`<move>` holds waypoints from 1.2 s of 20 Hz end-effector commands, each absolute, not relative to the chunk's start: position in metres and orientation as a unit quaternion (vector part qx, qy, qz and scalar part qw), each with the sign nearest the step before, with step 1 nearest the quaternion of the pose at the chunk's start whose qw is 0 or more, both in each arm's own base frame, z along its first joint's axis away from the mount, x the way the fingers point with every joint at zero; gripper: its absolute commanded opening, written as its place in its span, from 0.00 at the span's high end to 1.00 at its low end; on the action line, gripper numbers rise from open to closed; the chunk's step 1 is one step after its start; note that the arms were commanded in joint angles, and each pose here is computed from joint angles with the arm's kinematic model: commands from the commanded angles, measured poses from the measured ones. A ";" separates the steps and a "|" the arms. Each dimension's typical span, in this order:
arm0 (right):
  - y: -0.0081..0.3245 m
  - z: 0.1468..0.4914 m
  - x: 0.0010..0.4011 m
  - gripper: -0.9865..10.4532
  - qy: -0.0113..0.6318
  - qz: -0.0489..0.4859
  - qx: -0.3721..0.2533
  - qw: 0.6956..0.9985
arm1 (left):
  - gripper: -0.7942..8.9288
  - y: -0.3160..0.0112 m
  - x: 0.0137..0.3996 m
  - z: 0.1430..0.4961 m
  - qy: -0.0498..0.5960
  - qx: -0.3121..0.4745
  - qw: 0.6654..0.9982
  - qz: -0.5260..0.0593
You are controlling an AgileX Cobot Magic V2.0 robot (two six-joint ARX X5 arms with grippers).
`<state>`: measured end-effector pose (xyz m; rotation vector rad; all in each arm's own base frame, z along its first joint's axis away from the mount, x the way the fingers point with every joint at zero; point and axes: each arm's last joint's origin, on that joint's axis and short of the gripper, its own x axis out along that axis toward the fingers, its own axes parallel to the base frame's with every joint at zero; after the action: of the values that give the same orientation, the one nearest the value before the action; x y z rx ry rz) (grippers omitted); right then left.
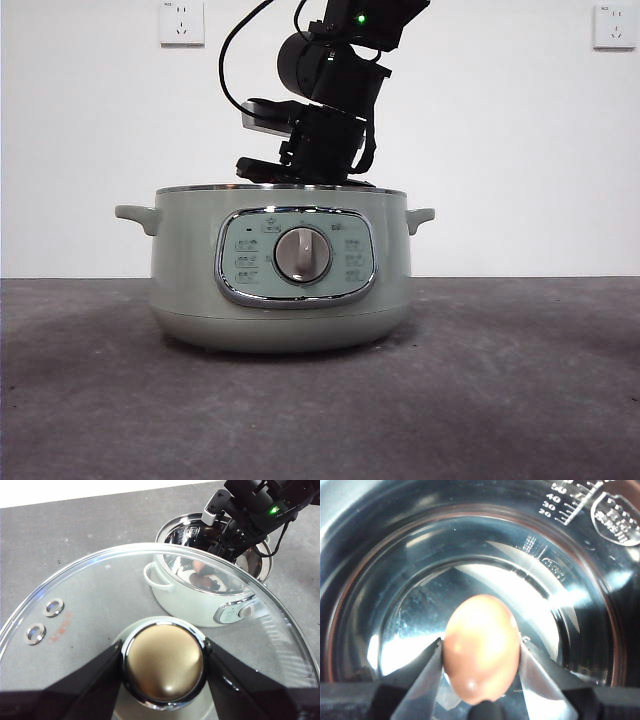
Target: Pick up the egg,open the lid,put the egg in the pot,close the lid
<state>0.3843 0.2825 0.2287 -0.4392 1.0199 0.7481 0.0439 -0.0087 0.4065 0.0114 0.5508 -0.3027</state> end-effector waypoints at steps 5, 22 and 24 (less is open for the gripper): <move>0.283 0.212 0.385 0.92 0.498 0.345 -0.212 0.767 | 0.93 -0.009 0.042 0.411 0.245 0.008 0.957 -0.155; 0.259 0.392 0.353 0.50 0.413 0.342 -0.161 0.828 | 0.93 -0.012 0.051 0.411 0.254 0.016 0.950 -0.181; 0.251 0.405 0.343 0.51 0.409 0.339 -0.159 0.832 | 0.93 -0.013 0.055 0.411 0.260 0.018 0.947 -0.189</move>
<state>0.3455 0.2539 0.4040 -0.3431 0.8432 0.7299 0.0562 -0.0132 0.4053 0.0277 0.5932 -0.3717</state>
